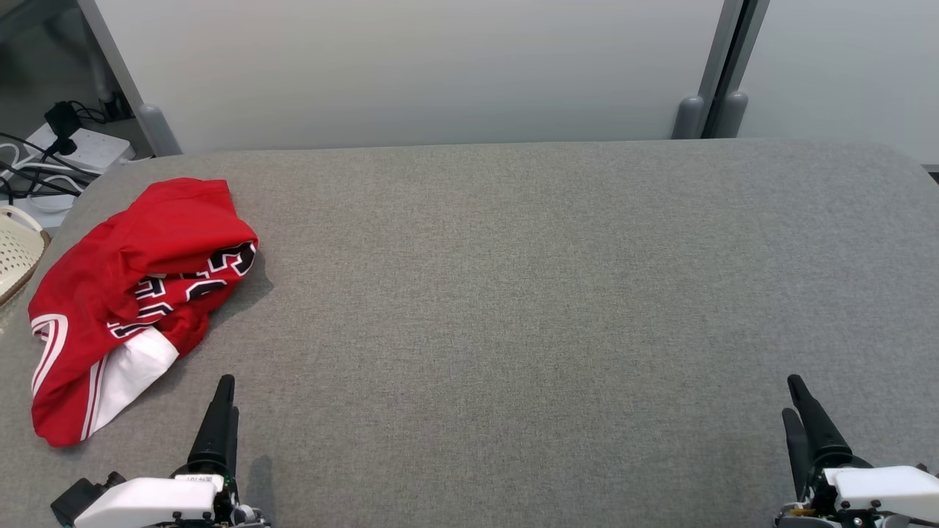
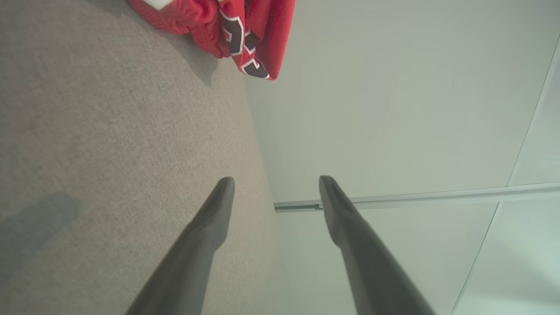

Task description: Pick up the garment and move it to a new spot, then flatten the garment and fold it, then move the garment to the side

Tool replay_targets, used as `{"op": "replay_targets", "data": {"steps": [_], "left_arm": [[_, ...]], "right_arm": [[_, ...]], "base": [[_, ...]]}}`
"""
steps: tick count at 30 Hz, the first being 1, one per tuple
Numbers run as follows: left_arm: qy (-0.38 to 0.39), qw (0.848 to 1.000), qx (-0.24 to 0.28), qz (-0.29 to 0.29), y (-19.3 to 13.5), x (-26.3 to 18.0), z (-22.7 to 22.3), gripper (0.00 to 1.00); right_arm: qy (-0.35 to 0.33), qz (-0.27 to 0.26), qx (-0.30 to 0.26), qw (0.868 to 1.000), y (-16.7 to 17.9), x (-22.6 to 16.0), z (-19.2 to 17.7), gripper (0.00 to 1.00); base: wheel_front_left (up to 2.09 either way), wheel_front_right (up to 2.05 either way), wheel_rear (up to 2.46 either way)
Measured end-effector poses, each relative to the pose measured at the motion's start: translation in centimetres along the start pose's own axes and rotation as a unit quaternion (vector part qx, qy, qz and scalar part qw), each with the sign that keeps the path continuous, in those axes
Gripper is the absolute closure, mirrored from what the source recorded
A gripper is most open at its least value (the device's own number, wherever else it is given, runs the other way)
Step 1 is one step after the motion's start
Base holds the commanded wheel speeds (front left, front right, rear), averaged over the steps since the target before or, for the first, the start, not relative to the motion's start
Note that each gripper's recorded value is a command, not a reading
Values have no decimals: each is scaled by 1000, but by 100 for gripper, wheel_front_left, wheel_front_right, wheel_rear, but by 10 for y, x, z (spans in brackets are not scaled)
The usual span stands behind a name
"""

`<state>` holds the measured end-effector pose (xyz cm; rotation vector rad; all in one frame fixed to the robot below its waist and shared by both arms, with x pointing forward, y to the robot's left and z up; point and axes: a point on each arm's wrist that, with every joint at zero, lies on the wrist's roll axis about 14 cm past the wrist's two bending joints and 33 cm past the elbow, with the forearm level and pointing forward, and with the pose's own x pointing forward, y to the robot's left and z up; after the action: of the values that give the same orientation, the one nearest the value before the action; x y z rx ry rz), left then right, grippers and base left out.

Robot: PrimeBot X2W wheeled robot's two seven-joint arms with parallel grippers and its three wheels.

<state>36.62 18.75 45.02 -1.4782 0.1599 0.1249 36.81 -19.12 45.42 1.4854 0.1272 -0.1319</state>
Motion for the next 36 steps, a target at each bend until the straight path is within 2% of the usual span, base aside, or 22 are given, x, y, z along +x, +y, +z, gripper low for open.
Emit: {"op": "replay_targets", "data": {"steps": [9,23,36], "left_arm": [[-1,997,83,4,1,1,0,0],[-9,987,160,-1,-4,5,4,0],[-10,970,242,-7,-8,8,4,0]], "right_arm": [[-2,5,-71,997,6,5,-2,0],[-1,12,-150,989,11,9,-6,0],[0,24,-220,975,18,12,-12,0]], "base": [[0,0,0],[0,0,0],[0,0,0]]}}
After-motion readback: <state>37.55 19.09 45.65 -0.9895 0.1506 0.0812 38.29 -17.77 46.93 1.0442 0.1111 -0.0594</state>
